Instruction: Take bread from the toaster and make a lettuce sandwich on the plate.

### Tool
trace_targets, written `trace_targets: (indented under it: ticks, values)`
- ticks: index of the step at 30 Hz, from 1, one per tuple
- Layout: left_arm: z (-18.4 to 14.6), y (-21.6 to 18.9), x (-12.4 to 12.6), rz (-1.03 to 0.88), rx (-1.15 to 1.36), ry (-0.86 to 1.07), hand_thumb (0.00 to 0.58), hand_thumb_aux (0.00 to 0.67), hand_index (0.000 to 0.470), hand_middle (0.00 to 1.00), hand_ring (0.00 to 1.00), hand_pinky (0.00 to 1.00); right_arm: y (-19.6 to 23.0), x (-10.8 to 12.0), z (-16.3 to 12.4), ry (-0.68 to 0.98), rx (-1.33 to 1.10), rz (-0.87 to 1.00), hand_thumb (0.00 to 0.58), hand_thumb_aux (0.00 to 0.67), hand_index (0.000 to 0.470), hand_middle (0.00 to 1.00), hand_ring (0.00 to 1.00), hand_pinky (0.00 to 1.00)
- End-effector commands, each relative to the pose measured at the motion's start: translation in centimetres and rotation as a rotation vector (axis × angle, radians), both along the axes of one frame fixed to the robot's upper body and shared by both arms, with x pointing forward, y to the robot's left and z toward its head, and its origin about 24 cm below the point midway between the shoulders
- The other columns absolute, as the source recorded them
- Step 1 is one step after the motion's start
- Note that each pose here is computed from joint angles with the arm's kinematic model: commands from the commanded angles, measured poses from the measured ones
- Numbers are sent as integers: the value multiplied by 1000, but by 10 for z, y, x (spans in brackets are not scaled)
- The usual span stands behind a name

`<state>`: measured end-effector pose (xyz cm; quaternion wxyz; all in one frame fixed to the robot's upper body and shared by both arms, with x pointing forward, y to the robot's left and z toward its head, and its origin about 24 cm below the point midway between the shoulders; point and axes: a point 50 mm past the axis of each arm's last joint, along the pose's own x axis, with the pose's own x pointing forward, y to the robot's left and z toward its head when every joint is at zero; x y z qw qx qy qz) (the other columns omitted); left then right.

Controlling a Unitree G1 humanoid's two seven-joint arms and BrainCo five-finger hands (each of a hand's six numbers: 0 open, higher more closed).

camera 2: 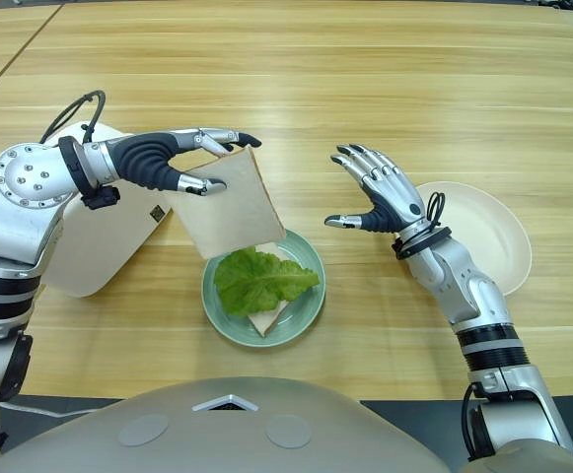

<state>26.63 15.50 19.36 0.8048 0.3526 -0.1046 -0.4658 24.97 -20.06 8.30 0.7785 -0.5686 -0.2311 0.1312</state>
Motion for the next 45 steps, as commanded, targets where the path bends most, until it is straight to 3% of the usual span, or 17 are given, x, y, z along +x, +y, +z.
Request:
trace_targets:
  ticks: [1, 7, 18, 29, 36, 40, 45]
  values:
    - [-11, -1, 0, 54, -126, 124, 580, 670, 470, 0, 0, 0, 4, 4, -2, 5, -9, 14, 0, 0, 0, 0, 0, 0]
    - [-50, -3, -14, 160, -212, 374, 580, 670, 470, 0, 0, 0, 2, 5, 2, -25, 1, 16, 0, 0, 0, 0, 0, 0]
    - [-111, 0, -35, 276, -110, 604, 580, 670, 470, 0, 0, 0, 4, 8, 19, -107, 21, 28, 0, 0, 0, 0, 0, 0]
    - [-121, -11, -43, 249, -176, 705, 580, 670, 470, 0, 0, 0, 10, 2, 23, -111, 12, 87, 0, 0, 0, 0, 0, 0]
    - [-123, -22, -37, 274, -212, 664, 580, 670, 470, 0, 0, 0, 31, -24, 27, 10, 117, 326, 0, 0, 0, 0, 0, 0]
    - [-127, -22, -34, 290, -195, 634, 580, 670, 470, 0, 0, 0, 49, -47, 22, 184, 186, 514, 0, 0, 0, 0, 0, 0]
    - [-136, -24, -34, 301, -152, 602, 580, 670, 470, 0, 0, 0, 56, -58, 17, 283, 167, 589, 0, 0, 0, 0, 0, 0]
